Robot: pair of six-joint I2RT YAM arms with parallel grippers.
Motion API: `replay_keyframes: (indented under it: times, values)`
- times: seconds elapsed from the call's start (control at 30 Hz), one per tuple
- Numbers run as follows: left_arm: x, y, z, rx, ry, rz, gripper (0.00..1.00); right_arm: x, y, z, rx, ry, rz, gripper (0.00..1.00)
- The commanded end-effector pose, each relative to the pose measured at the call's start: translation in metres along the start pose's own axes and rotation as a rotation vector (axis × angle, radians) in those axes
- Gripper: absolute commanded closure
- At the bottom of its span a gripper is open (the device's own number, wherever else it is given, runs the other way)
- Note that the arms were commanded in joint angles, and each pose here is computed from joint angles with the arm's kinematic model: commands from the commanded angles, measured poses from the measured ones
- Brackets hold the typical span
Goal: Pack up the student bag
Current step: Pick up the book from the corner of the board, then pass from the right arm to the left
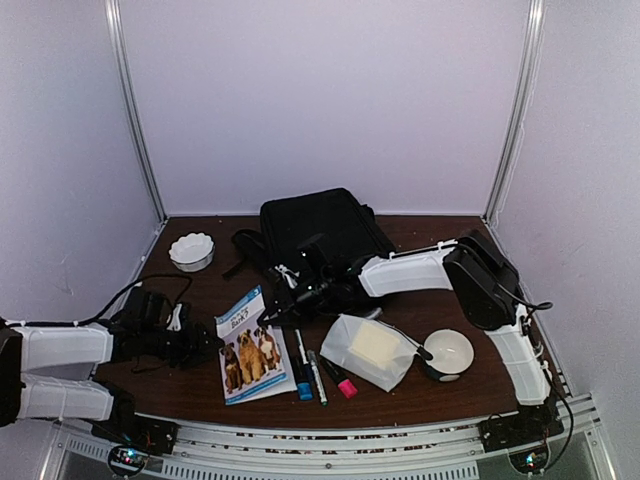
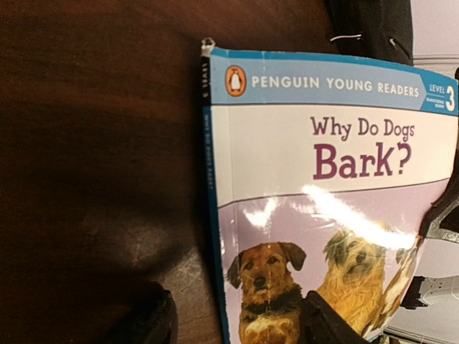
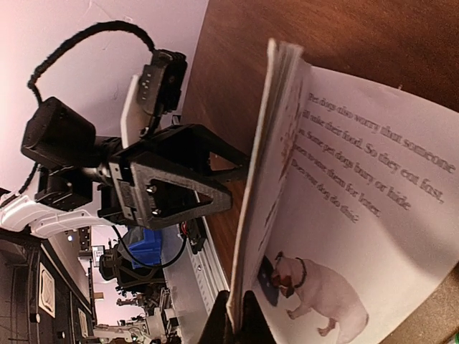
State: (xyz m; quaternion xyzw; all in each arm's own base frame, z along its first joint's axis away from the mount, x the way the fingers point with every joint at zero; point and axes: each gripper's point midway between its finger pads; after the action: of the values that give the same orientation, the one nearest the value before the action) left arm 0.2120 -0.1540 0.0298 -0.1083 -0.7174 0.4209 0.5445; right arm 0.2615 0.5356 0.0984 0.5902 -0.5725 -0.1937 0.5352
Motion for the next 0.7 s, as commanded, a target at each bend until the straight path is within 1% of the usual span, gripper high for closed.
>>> replay_keyframes:
  times: [0.0,0.1,0.23,0.33,0.57,0.67]
  values:
    - [-0.007,0.029,0.005,0.027,-0.038,-0.018,0.4,0.029,0.05,-0.023,0.145,-0.05,-0.089,1.0]
    - [-0.007,0.015,0.003,0.008,-0.047,0.059,0.42,0.03,0.05,-0.023,0.15,-0.05,-0.102,1.0]
    - [-0.008,0.001,0.001,-0.004,-0.041,0.127,0.43,0.034,0.063,-0.026,0.175,-0.059,-0.137,1.0]
    - [-0.008,-0.015,0.001,-0.009,-0.028,0.215,0.43,0.037,0.069,-0.028,0.189,-0.063,-0.146,1.0]
    - [-0.004,-0.048,0.0,-0.051,-0.03,0.359,0.45,0.04,0.06,-0.031,0.175,-0.073,-0.136,1.0]
    - [-0.009,-0.06,0.005,-0.11,0.02,0.345,0.47,0.038,0.057,-0.031,0.171,-0.071,-0.132,1.0]
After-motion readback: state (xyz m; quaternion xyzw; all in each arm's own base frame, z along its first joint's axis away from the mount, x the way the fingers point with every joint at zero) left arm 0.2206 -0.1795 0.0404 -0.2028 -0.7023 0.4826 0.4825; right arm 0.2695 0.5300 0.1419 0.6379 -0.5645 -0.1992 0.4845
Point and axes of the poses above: each gripper's point midway between its finger pads, its own x axis back along the fingers, its own y axis along the line the jaws close on, z = x × y, and after that the axes turned 11 degrees about x, right-handed
